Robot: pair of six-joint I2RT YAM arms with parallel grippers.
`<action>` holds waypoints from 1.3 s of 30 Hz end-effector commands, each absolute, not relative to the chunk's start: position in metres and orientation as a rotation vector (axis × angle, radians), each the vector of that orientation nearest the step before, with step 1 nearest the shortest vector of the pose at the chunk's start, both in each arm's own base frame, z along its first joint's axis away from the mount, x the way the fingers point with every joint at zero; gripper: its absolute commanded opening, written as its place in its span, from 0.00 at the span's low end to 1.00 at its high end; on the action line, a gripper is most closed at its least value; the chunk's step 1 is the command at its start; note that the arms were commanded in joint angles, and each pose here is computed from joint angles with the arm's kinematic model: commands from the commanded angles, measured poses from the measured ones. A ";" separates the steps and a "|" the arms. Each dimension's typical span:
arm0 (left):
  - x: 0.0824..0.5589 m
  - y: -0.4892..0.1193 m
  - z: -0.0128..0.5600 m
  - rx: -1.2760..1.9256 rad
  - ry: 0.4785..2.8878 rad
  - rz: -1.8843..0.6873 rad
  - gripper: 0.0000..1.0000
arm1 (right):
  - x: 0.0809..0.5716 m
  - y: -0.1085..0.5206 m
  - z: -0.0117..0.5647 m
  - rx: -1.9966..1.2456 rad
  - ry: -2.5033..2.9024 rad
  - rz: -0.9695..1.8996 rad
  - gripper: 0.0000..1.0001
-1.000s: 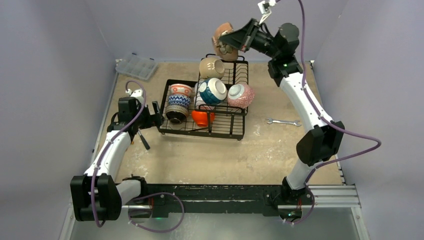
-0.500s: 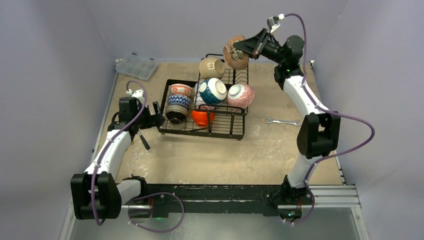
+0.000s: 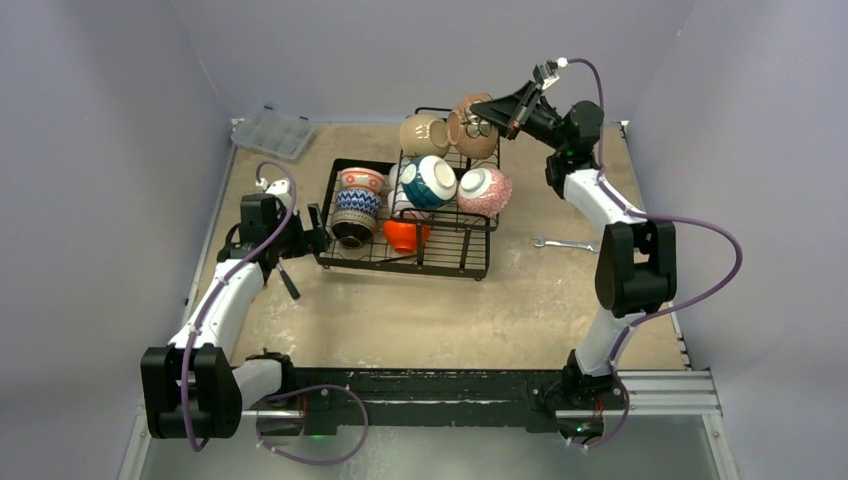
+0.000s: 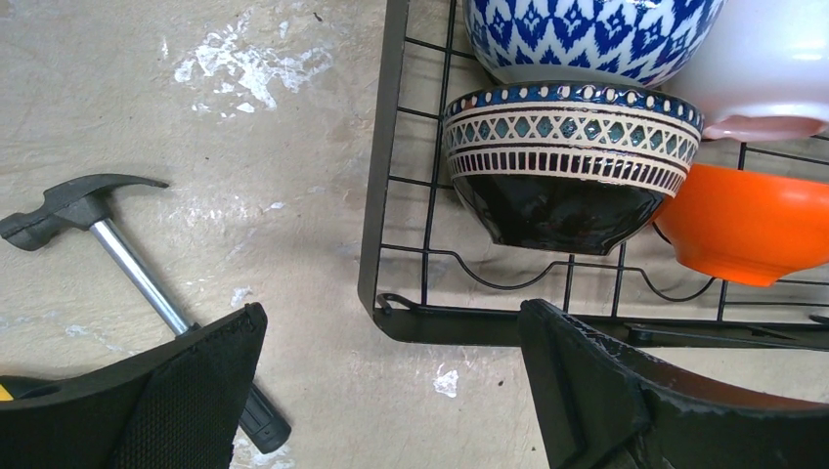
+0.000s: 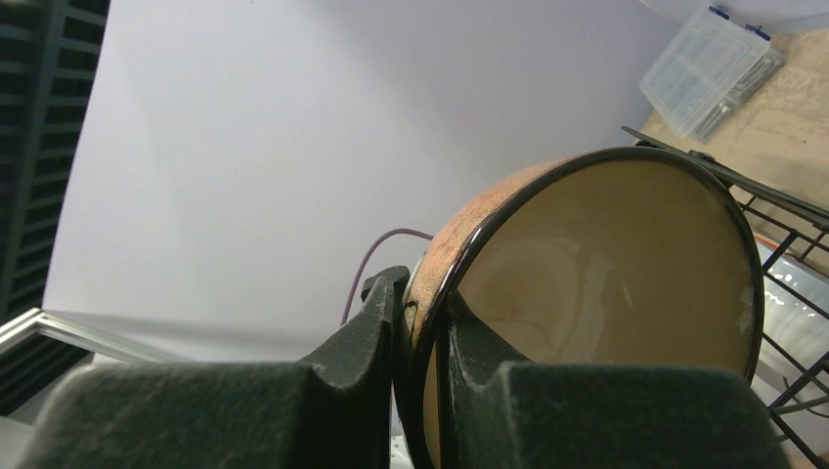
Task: Load the bowls into the dish rack
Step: Turn the bowl upside down on the dish rack.
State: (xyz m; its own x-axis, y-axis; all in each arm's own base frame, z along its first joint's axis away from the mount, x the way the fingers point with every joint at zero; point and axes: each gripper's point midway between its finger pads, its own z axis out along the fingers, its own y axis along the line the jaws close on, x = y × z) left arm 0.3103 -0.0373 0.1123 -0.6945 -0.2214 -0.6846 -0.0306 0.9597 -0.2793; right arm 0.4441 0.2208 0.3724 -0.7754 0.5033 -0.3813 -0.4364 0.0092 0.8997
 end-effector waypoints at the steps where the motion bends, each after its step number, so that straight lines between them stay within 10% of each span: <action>1: 0.319 -0.035 0.126 -0.133 2.275 -0.289 0.98 | 0.436 0.201 0.396 0.018 1.522 1.801 0.00; 22: 0.318 -0.033 0.123 -0.149 2.290 -0.273 0.97 | 0.462 0.185 0.356 0.130 1.742 1.517 0.50; 39: 0.319 -0.033 0.123 -0.144 2.290 -0.279 0.97 | 0.454 0.183 0.352 0.149 1.747 1.497 0.10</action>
State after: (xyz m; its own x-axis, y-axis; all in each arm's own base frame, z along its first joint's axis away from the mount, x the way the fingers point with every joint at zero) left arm 0.3106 -0.0331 0.1113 -0.6928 -0.2078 -0.6905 -0.0355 0.9662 -0.2552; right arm 0.4524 0.1972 0.3569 -0.7018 0.5576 -0.4434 -0.3805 0.2328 0.8950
